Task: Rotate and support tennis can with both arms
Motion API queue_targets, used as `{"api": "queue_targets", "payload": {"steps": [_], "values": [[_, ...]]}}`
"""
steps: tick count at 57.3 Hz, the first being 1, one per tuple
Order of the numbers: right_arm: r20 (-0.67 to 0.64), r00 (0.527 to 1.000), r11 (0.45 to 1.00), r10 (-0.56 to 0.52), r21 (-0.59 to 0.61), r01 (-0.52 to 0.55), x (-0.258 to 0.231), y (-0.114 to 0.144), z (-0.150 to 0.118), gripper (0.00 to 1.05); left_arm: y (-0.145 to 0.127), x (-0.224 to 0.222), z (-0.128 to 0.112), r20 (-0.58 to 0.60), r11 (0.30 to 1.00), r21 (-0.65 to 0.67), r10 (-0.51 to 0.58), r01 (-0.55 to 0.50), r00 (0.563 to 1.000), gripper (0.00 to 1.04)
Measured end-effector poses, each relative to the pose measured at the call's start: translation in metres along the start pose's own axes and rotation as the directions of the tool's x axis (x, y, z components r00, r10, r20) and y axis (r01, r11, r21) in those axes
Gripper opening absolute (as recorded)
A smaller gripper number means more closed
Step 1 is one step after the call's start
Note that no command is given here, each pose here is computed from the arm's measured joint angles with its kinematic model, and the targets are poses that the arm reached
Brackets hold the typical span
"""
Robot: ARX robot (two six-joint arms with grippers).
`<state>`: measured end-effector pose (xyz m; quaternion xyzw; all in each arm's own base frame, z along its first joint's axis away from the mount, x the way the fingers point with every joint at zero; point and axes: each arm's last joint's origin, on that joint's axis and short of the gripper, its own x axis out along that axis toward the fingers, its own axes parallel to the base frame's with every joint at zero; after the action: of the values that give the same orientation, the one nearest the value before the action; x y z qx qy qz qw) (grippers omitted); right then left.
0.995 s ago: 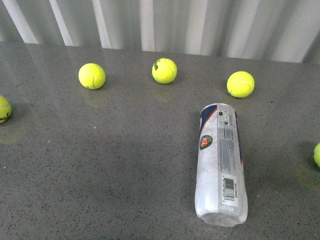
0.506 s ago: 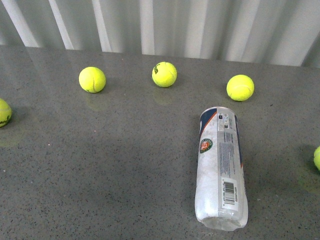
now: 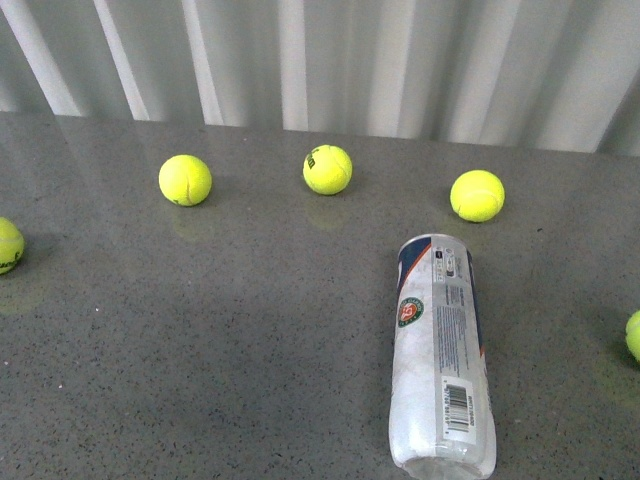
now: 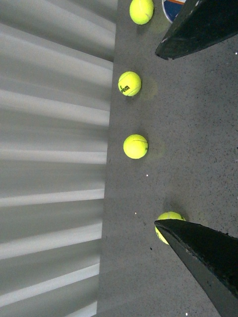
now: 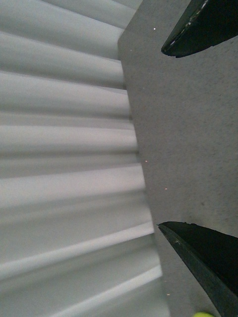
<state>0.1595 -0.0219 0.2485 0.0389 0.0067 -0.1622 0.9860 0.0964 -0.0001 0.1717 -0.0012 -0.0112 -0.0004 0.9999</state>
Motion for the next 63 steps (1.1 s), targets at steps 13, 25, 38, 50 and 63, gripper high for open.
{"api": "queue_targets", "payload": {"steps": [13, 25, 38, 50, 63], "values": [[-0.596, 0.781, 0.982, 0.188, 0.097, -0.162, 0.158, 0.06, -0.017, 0.98, 0.0, 0.0, 0.0, 0.0, 1.0, 0.0, 0.0, 0.0, 1.0, 0.98], [-0.815, 0.493, 0.925, 0.305, 0.13, -0.357, 0.159, 0.119, -0.087, 0.98, 0.0, 0.0, 0.0, 0.0, 1.0, 0.0, 0.0, 0.0, 1.0, 0.98], [-0.867, 0.363, 0.877, 0.342, 0.155, -0.455, 0.134, 0.147, -0.134, 0.98, 0.0, 0.0, 0.0, 0.001, 1.0, 0.0, 0.0, 0.0, 1.0, 0.98], [-0.886, 0.316, 0.866, 0.339, 0.163, -0.473, 0.128, 0.157, -0.157, 0.98, 0.0, 0.0, 0.0, 0.001, 1.0, 0.0, 0.0, 0.0, 1.0, 0.98], [-0.904, 0.273, 0.869, 0.33, 0.177, -0.462, 0.131, 0.165, -0.183, 0.98, 0.0, 0.0, 0.0, 0.0, 1.0, 0.0, 0.0, 0.0, 1.0, 0.98]]}}
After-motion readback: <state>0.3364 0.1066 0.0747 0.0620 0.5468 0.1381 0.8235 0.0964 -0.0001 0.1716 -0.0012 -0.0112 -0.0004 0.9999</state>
